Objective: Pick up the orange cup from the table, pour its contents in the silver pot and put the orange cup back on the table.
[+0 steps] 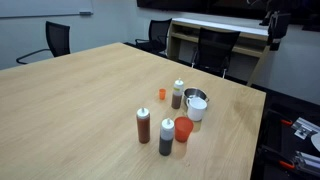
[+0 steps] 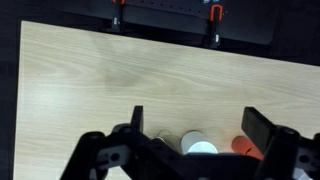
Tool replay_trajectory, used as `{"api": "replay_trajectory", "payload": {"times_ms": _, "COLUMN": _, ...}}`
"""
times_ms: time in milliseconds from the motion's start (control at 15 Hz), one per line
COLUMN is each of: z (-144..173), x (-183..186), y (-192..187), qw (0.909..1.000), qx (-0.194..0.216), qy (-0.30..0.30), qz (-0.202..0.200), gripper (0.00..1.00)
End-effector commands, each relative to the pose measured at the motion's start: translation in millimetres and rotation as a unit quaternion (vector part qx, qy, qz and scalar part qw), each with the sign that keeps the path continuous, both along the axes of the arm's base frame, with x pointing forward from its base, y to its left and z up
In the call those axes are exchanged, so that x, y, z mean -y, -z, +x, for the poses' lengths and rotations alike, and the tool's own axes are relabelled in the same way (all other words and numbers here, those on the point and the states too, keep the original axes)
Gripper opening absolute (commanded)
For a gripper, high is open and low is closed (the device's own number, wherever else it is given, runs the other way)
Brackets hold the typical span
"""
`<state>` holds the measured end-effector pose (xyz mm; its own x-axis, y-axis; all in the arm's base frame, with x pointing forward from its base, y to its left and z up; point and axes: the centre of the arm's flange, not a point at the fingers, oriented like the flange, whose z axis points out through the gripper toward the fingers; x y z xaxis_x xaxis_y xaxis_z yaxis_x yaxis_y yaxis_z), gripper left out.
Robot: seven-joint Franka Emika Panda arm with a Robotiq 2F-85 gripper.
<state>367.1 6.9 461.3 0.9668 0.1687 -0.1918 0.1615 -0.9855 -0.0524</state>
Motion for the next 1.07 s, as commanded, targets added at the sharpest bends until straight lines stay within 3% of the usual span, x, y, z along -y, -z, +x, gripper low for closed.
{"api": "replay_trajectory", "payload": {"times_ms": 0, "z": 0.0, "x": 0.0, "y": 0.0, "qw": 1.0, "qx": 0.0, "qy": 0.0, "qz": 0.0, "gripper": 1.0}}
{"api": "replay_trajectory", "payload": {"times_ms": 333, "z": 0.8, "x": 0.3, "y": 1.3, "qw": 1.0, "qx": 0.002, "qy": 0.003, "qz": 0.0, "gripper": 1.0}}
{"api": "replay_trajectory", "payload": {"times_ms": 600, "z": 2.6, "x": -7.6, "y": 9.7, "qw": 0.9991, "qx": 0.023, "qy": 0.026, "qz": 0.024, "gripper": 1.0}}
{"api": "replay_trajectory", "payload": {"times_ms": 800, "z": 5.0, "x": -22.2, "y": 19.6, "qw": 0.9967, "qx": 0.073, "qy": 0.022, "qz": 0.028, "gripper": 1.0}}
{"api": "replay_trajectory", "payload": {"times_ms": 1000, "z": 0.3, "x": -43.0, "y": 31.0, "qw": 0.9908, "qx": 0.135, "qy": -0.01, "qz": -0.001, "gripper": 1.0}}
